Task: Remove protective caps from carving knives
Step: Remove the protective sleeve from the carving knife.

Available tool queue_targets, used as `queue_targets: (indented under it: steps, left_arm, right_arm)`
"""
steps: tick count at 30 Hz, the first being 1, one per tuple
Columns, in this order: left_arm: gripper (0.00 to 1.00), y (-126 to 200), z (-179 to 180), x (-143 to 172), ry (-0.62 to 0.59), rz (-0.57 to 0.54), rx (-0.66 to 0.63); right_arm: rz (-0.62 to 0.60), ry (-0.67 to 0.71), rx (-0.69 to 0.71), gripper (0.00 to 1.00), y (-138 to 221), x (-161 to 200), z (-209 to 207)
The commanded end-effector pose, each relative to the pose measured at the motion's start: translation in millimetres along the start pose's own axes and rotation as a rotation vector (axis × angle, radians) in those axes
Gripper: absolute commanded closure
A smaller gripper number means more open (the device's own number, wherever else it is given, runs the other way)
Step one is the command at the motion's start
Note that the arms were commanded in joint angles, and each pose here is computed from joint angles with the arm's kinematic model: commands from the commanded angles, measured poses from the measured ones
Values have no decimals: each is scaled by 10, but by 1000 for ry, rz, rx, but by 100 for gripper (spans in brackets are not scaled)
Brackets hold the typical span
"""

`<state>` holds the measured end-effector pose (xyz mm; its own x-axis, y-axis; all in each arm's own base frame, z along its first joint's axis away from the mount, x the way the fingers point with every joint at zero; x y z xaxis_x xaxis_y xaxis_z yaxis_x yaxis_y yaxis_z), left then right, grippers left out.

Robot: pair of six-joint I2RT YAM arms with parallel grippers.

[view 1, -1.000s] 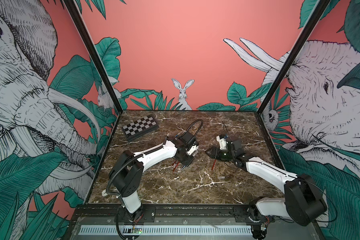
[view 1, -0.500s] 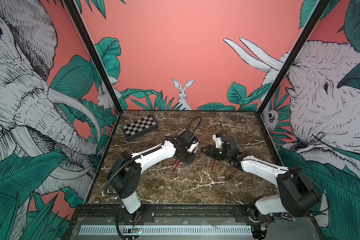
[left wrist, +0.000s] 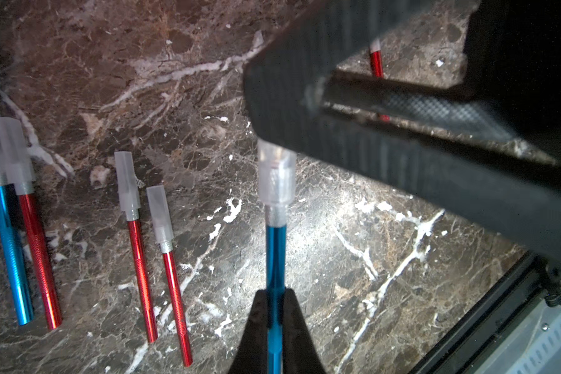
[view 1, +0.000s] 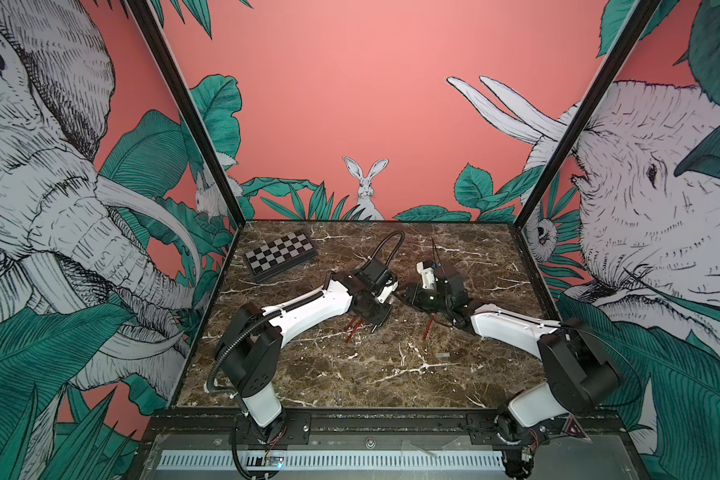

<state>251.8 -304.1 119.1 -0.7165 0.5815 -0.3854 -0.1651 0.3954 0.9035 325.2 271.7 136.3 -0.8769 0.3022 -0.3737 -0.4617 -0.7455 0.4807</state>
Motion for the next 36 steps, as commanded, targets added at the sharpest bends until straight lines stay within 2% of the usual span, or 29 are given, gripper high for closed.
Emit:
queue_targets:
  steps: [1,8,15,21,26,29,36]
  left_arm:
    - [90,88,-55,-113,1,-36,11]
    - [90,87,-54,-170,1,-44,8]
    - [90,61,-59,-159,-3,-34,10]
    - [91,45,-47,-140,0,-28,6]
    - [91,-17,-47,-79,-4,6,11]
    - [100,-50,-31,-18,-7,31,5]
    - [100,-90,0,106,-10,67,-13]
  right_arm:
    - [-35,13,-37,62,-30,-103,144]
    - [-35,0,-38,70,-56,-74,131]
    - [-45,-10,-40,74,-92,-85,124]
    - [-56,-13,-41,84,-103,-114,128]
    - [-75,-17,-30,86,-87,-139,110]
    - [-87,-19,-21,87,-76,-156,104]
    - [-127,-25,9,90,-36,-192,45]
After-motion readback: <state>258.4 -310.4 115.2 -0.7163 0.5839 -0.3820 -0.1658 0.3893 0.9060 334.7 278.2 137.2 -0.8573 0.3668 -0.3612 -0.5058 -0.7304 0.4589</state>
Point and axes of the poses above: each gripper's point midway between its finger pads, its own y axis back along the fingers, its own z axis along the line the jaws close on, x = y × z, the point moved 1 cm from there along y, back along the fingers, and after that the axes turned 2 degrees about -y, right-handed, at the moved point
